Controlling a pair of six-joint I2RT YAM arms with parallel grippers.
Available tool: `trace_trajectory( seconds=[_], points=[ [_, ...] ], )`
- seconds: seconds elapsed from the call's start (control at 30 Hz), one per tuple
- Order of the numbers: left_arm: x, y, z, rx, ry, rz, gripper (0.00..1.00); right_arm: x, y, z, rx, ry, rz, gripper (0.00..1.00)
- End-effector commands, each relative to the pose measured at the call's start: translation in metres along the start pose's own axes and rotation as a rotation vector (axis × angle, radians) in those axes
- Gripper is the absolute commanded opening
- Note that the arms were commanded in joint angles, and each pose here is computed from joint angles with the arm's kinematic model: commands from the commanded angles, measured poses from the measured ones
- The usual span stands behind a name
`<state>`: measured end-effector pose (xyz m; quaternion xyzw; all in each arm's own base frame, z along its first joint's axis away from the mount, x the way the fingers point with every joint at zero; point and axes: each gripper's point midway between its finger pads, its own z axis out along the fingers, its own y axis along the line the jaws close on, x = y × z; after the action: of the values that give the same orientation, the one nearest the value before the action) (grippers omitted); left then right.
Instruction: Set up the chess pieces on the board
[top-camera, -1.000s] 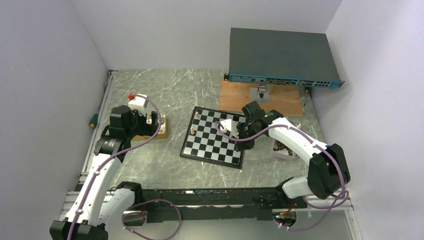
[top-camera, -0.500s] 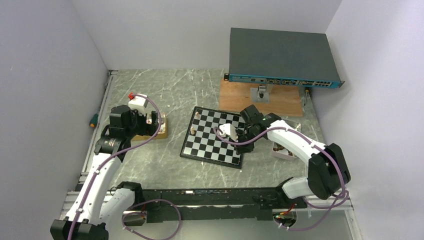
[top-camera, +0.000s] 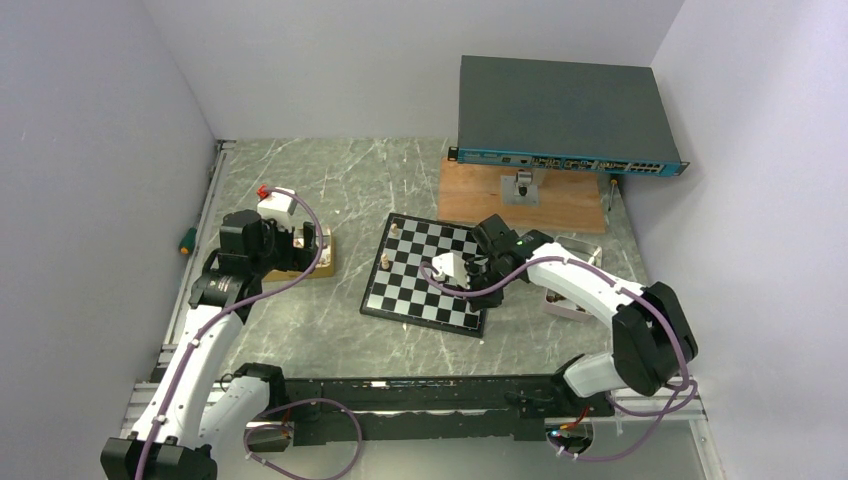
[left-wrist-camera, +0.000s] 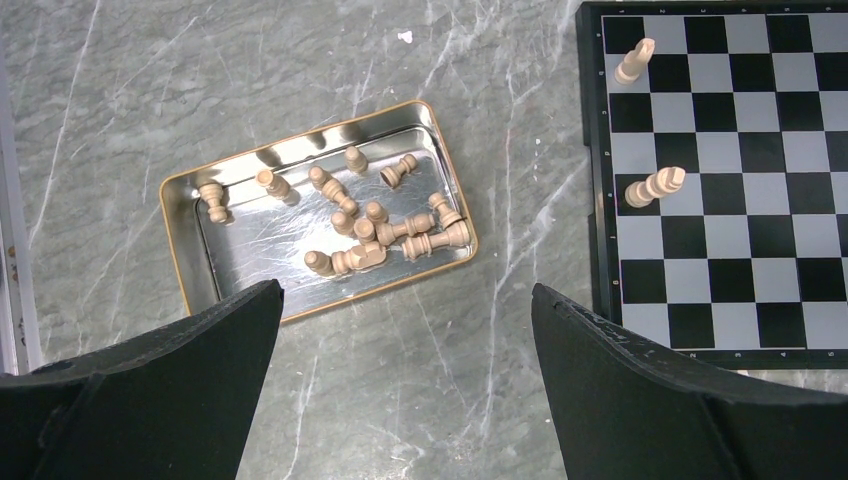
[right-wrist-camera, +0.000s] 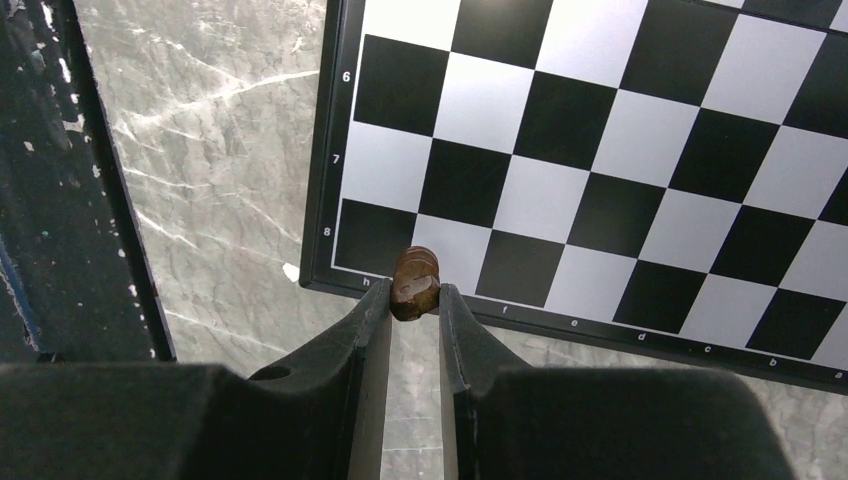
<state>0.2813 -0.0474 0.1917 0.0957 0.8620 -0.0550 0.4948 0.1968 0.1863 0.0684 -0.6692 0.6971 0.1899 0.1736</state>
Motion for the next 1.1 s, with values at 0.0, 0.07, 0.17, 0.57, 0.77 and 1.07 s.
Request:
trace_trajectory(
  seconds=[0.0, 0.07, 0.17, 0.57, 0.77, 1.07],
  points=[
    [-0.009, -0.001, 0.002, 0.015, -0.041, 0.017, 1.00, -0.004, -0.009, 0.005, 0.032, 0.000, 0.012, 0.10],
    [-0.010, -0.001, 0.002, 0.015, -0.043, 0.017, 1.00, -0.003, -0.011, 0.007, 0.032, 0.006, 0.023, 0.10],
    [-0.010, -0.001, 0.002, 0.016, -0.043, 0.019, 1.00, -0.002, -0.012, 0.009, 0.034, 0.014, 0.033, 0.10],
    [-0.010, -0.001, 0.001, 0.015, -0.044, 0.019, 1.00, 0.002, -0.014, 0.015, 0.032, 0.026, 0.055, 0.15],
    [-0.010, -0.001, 0.002, 0.015, -0.042, 0.018, 1.00, 0.006, -0.016, 0.017, 0.039, 0.043, 0.062, 0.16],
    [-0.010, -0.001, 0.002, 0.014, -0.043, 0.018, 1.00, 0.009, -0.014, 0.017, 0.037, 0.050, 0.055, 0.21]
  ],
)
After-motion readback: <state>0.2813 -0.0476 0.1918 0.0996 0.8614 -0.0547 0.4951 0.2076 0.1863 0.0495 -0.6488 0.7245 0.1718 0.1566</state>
